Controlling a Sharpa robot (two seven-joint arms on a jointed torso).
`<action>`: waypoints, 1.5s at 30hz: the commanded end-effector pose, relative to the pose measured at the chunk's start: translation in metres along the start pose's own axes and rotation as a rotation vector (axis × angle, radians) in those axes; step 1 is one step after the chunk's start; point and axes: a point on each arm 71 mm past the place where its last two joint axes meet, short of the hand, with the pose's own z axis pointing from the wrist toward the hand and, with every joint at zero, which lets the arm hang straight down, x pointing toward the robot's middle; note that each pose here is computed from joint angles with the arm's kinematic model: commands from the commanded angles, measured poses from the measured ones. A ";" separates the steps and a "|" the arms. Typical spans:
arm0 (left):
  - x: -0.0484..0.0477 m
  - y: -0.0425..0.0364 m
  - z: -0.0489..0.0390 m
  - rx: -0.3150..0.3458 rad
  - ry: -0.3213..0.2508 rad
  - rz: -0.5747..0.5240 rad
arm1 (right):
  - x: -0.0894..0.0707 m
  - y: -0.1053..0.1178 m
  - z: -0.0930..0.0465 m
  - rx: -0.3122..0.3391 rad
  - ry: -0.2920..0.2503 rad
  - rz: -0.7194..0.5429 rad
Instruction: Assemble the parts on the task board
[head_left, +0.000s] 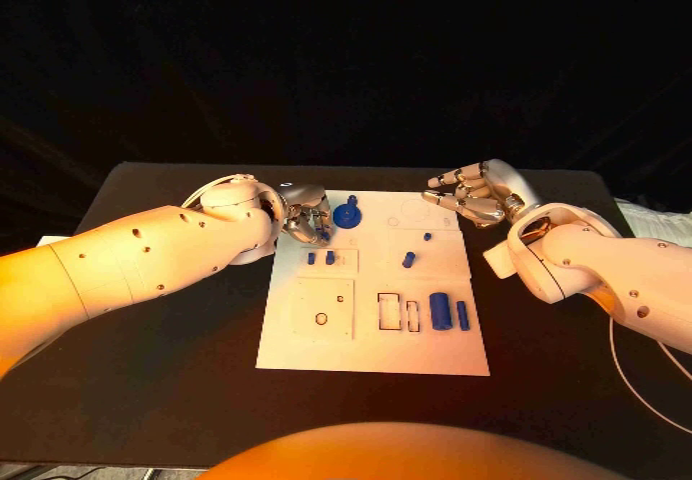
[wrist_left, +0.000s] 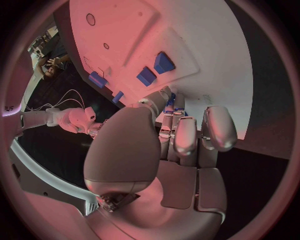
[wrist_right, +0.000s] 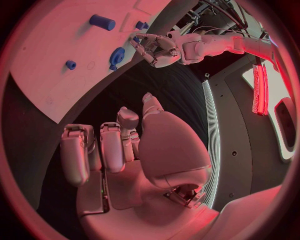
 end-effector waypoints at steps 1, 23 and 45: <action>0.0027 0.0003 0.0011 -0.014 0.020 0.010 | 0.002 0.001 0.000 -0.009 0.019 -0.004; 0.0019 0.0070 -0.0001 -0.049 0.008 0.006 | 0.001 -0.002 -0.001 -0.004 0.012 -0.006; -0.0316 0.0399 -0.0390 0.052 -0.272 -0.557 | -0.002 -0.012 -0.001 -0.057 0.118 -0.409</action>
